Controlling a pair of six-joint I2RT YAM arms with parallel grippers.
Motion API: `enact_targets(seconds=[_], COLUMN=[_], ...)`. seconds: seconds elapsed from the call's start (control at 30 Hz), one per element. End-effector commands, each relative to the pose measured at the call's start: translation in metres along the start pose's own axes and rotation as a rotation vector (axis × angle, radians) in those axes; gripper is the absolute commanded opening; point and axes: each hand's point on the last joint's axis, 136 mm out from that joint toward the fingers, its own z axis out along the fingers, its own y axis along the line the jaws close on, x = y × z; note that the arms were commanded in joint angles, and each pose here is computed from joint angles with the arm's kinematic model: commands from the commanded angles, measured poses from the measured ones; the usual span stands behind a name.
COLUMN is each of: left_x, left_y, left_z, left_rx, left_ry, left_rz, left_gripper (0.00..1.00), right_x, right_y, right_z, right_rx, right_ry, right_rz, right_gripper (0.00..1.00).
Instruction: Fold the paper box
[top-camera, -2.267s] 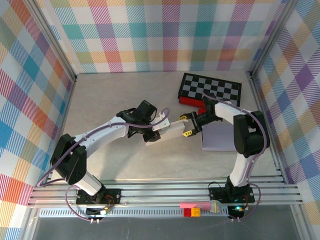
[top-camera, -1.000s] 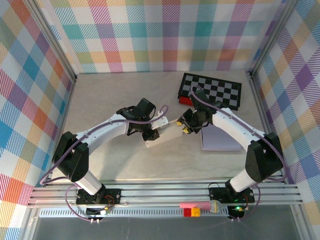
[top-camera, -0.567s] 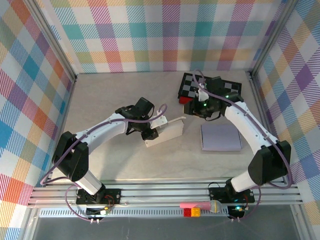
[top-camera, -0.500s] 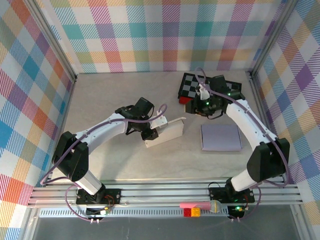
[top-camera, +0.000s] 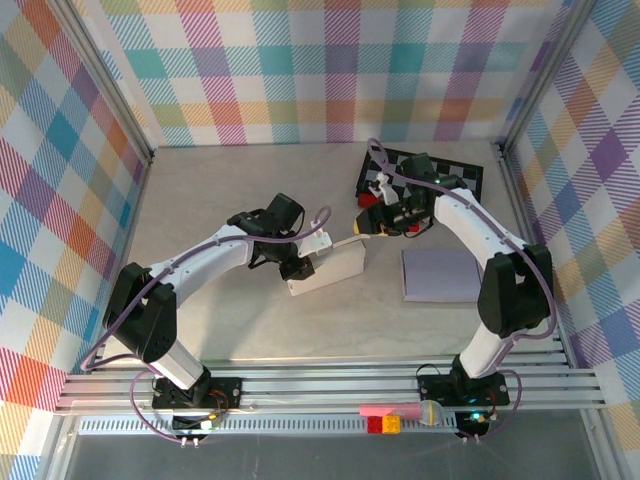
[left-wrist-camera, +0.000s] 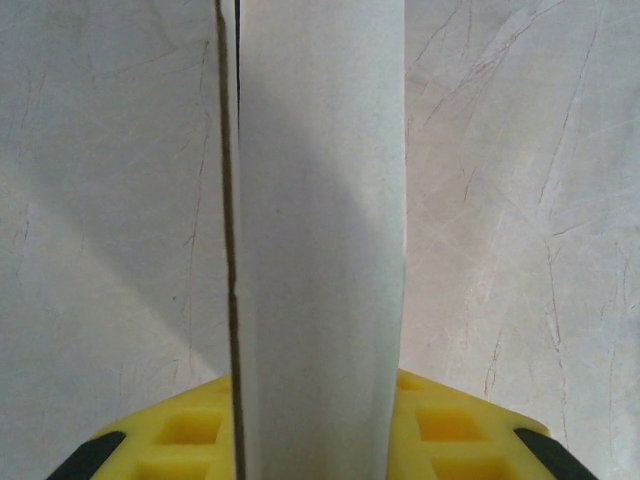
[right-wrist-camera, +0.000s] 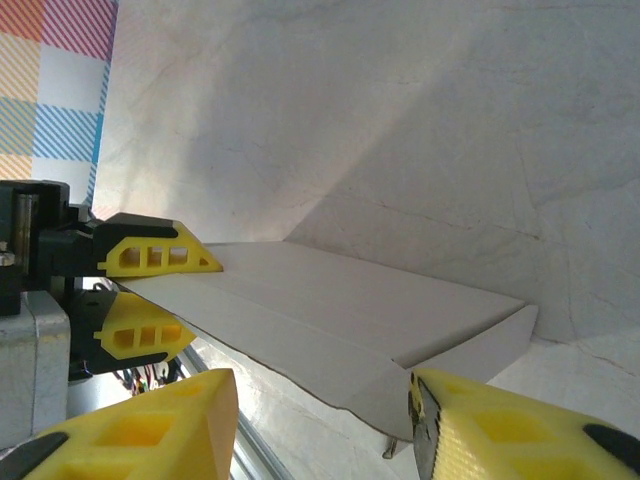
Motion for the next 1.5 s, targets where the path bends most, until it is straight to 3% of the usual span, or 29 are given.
enact_targets(seconds=[0.0, 0.7, 1.47], left_x=[-0.004, -0.005, -0.007], left_y=[-0.002, -0.002, -0.002], left_z=[-0.011, -0.012, -0.010], left_rx=[0.018, 0.023, 0.034], left_ry=[-0.018, -0.019, -0.018], left_rz=[0.004, -0.002, -0.002], left_gripper=[0.21, 0.21, 0.21], right_x=[-0.001, 0.011, 0.017], right_y=[0.014, 0.002, -0.005], right_z=[-0.003, -0.007, -0.013], right_rx=[-0.034, 0.142, 0.219], right_ry=[0.009, 0.046, 0.024], right_rz=[-0.054, -0.088, -0.136], right_gripper=[0.46, 0.24, 0.31])
